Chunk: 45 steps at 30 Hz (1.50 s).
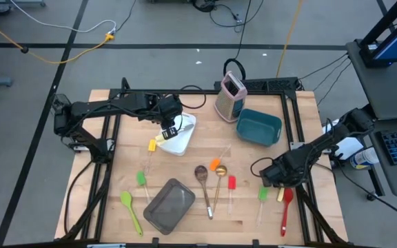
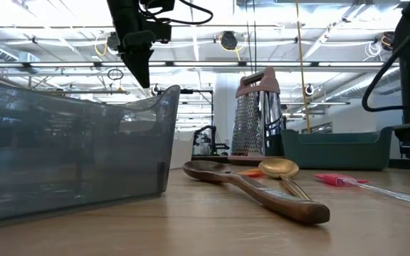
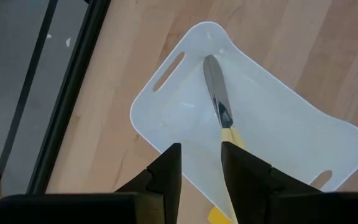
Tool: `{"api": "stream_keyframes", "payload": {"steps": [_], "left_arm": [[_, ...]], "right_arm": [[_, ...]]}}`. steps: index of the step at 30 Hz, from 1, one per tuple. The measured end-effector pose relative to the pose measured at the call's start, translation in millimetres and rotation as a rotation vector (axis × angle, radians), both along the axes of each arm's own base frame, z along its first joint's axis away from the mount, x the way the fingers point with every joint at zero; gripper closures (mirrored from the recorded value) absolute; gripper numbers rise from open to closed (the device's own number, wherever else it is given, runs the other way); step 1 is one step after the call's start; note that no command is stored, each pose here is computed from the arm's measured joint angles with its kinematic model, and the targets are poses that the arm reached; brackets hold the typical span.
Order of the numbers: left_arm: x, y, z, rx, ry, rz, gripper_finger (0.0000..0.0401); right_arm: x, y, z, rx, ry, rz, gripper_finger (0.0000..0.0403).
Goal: Pick & Place Kitchen Items
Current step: Put the white table knife into the white bin
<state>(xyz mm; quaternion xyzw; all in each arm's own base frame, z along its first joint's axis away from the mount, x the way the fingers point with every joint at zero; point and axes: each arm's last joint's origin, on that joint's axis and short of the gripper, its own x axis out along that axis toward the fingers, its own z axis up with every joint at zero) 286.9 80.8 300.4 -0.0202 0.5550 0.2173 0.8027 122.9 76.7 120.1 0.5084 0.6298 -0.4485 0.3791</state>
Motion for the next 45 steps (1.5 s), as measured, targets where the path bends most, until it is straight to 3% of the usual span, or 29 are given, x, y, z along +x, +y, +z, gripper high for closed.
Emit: {"api": "stream_keyframes", "payload": {"steps": [4, 12, 19, 24, 27, 32, 37, 45], "left_arm": [[0.0, 0.0, 0.0, -0.001, -0.001, 0.001, 0.0283], [0.0, 0.0, 0.0, -0.001, -0.001, 0.002, 0.0283], [0.0, 0.0, 0.0, -0.001, 0.000, 0.001, 0.0283], [0.0, 0.0, 0.0, -0.001, 0.000, 0.000, 0.0283], [0.0, 0.0, 0.0, -0.001, 0.000, 0.000, 0.0283], [0.0, 0.0, 0.0, -0.001, 0.000, 0.000, 0.0283], [0.0, -0.1, 0.0, -0.005, -0.003, 0.008, 0.0283], [0.5, -1.7, -0.1, -0.007, -0.006, 0.010, 0.0283]], "right_arm": [[0.2, -0.4, -0.6, -0.017, -0.011, 0.003, 0.0281], [0.8, -1.4, -1.3, -0.049, -0.040, 0.030, 0.0360], [7.2, -0.1, -1.2, -0.061, -0.149, 0.088, 0.0354], [15.5, 2.1, 5.1, -0.062, -0.317, 0.131, 0.0343], [21.6, 1.7, 12.1, -0.121, -0.469, 0.145, 0.0348], [29.5, -2.6, 22.5, -0.317, -0.703, 0.204, 0.0350], [36.3, -3.6, 30.0, -0.437, -0.839, 0.271, 0.0350], [59.6, 2.4, 53.5, -0.678, -1.177, 0.433, 0.0350]]}}
